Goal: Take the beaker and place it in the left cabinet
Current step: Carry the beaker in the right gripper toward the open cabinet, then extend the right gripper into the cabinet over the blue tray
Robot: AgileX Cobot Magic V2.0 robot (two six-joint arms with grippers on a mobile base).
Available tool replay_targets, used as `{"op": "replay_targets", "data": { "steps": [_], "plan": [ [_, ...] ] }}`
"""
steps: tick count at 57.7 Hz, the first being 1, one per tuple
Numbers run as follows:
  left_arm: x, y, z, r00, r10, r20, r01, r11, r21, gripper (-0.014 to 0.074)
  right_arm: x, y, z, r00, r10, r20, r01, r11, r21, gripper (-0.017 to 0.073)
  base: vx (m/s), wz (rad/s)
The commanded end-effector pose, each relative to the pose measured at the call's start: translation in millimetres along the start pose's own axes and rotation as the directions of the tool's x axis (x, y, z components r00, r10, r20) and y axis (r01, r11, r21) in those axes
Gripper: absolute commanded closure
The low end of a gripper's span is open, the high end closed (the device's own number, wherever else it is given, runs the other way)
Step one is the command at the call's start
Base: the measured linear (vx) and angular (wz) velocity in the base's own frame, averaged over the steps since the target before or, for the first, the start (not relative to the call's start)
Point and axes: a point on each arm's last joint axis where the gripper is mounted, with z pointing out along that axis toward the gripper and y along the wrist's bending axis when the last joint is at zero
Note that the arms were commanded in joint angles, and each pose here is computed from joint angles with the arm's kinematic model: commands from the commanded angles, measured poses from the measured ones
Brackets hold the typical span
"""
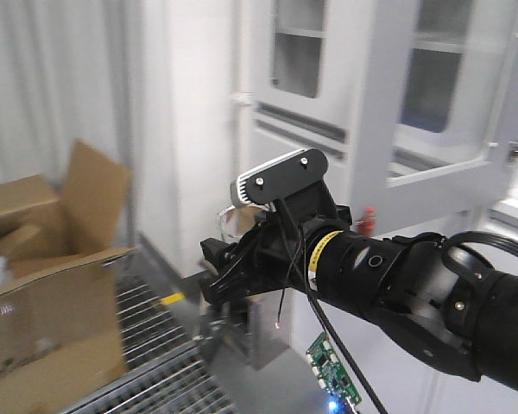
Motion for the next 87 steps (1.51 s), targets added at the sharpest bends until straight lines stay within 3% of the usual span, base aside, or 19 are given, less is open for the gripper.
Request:
{"op": "replay_targets", "data": {
  "steps": [1,87],
  "plan": [
    [-14.0,1.5,-2.3,0.994,-0.007,0.110,0.008,1.000,-0.009,0.0600,-30.6,-1.3,-16.3,0.989,-0.006,0.147,0.009,1.000,-0.020,0.0405,0.33,-0.75],
    [-14.0,1.5,-2.3,0.994,-0.007,0.110,0.008,1.000,-0.009,0.0600,-30.6,-1.3,-16.3,0.989,-0.006,0.147,0.009,1.000,-0.020,0.0405,0.20,-0.52]
  ]
}}
